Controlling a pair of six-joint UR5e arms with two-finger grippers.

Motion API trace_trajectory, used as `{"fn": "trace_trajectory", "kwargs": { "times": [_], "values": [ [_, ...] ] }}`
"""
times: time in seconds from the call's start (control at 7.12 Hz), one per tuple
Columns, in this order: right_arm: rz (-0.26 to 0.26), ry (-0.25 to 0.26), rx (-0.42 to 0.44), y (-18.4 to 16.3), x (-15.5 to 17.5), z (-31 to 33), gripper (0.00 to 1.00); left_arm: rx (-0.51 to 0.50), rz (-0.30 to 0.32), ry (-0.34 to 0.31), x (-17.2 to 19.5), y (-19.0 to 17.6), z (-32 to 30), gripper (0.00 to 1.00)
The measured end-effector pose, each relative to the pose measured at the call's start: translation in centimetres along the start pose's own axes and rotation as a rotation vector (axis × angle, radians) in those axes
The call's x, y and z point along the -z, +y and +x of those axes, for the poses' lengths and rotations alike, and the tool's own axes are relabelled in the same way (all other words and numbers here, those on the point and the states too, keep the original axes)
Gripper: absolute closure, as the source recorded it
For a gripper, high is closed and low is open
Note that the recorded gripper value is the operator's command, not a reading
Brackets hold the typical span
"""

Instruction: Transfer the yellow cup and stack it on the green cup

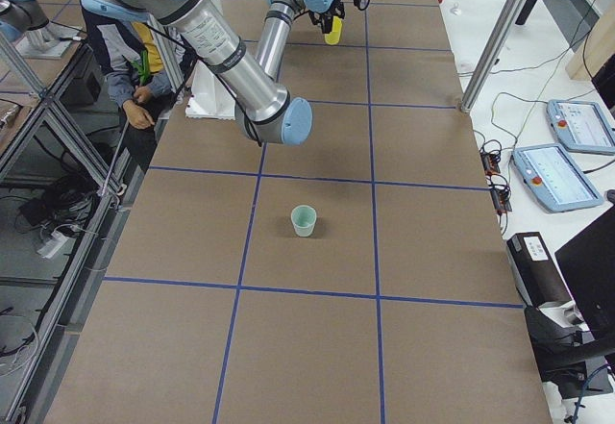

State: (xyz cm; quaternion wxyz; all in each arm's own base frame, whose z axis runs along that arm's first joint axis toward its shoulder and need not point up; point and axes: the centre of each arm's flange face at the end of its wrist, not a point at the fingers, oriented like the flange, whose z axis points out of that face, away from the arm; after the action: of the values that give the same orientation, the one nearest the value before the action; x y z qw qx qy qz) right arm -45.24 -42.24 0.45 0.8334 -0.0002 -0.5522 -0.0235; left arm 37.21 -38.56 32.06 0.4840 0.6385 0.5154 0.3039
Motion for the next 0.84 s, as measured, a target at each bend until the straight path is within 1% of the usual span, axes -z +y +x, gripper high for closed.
{"fn": "trace_trajectory", "kwargs": {
  "times": [0.28,0.42,0.7,0.84],
  "values": [
    [0.012,0.026,0.003,0.3,-1.8,-0.4,0.01,-0.002,0.015,0.009,-0.7,-0.4,0.9,0.78],
    [0.022,0.035,0.008,0.7,-2.5,-0.6,0.01,-0.001,0.023,0.015,-0.9,-0.7,1.2,0.75],
    [0.048,0.045,0.019,1.2,-3.3,-0.8,0.02,0.011,0.037,0.032,-1.3,-1.2,1.9,0.75],
    [0.062,0.050,0.021,1.2,-3.4,-0.8,0.04,0.015,0.040,0.037,-1.5,-1.3,2.2,0.73]
  ]
}}
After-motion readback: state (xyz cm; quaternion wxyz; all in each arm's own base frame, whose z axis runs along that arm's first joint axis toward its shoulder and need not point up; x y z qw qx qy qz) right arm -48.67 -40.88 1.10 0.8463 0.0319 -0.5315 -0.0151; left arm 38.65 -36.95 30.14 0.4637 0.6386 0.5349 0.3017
